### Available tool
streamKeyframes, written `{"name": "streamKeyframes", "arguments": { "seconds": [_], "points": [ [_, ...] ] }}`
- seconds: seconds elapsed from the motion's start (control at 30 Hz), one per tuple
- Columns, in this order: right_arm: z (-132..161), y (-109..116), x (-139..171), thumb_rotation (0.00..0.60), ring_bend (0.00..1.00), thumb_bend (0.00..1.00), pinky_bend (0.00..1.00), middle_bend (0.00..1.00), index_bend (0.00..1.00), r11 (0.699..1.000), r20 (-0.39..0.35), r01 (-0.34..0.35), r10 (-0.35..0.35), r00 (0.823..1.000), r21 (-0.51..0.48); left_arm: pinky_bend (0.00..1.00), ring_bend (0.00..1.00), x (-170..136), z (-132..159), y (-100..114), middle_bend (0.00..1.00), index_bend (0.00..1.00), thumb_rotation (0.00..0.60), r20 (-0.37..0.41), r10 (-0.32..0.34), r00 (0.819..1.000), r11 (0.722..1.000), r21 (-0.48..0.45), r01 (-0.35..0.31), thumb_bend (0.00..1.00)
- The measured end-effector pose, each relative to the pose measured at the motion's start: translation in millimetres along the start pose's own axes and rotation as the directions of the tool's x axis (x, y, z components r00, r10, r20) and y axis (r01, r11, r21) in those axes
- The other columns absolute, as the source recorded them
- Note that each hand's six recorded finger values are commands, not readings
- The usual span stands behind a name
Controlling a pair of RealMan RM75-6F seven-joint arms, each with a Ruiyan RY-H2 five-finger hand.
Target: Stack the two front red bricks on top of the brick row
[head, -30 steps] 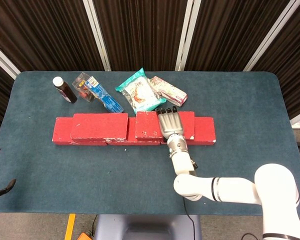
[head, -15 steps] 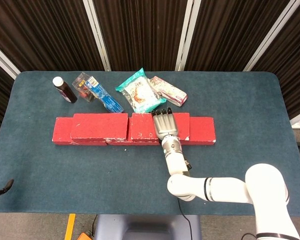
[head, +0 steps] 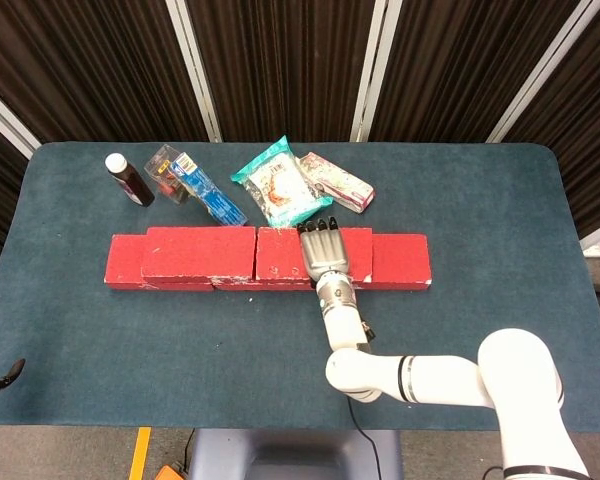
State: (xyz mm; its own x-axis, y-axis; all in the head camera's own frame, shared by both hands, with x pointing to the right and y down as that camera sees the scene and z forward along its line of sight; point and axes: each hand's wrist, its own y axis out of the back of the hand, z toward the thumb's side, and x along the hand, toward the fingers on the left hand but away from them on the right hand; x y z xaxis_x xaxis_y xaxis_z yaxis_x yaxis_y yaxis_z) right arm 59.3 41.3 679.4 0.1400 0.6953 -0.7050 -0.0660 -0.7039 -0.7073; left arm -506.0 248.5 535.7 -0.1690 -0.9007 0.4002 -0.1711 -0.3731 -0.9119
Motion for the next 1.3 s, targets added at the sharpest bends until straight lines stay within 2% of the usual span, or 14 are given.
{"name": "streamKeyframes", "arguments": {
  "seconds": [0.7, 1.3],
  "points": [
    [0.2, 2.0, -4.9, 0.6, 0.14, 0.07, 0.0, 0.27, 0.31, 1.0, 0.027, -0.001, 0.001, 1.0, -0.005, 0.01, 0.0, -1.0, -1.6, 1.2, 0.0, 0.0, 0.6, -0.006, 0.001, 1.0, 1.0, 0.0, -0.001, 0.23],
    [7.6, 0.3, -7.9, 0.6, 0.09, 0.05, 0.0, 0.23, 0.31, 1.0, 0.015, -0.008, 0.008, 1.0, -0.015, 0.01, 0.0, -1.6, -4.0, 3.1, 0.0, 0.0, 0.6, -0.017, 0.005, 1.0, 1.0, -0.004, -0.005, 0.23]
  ]
}}
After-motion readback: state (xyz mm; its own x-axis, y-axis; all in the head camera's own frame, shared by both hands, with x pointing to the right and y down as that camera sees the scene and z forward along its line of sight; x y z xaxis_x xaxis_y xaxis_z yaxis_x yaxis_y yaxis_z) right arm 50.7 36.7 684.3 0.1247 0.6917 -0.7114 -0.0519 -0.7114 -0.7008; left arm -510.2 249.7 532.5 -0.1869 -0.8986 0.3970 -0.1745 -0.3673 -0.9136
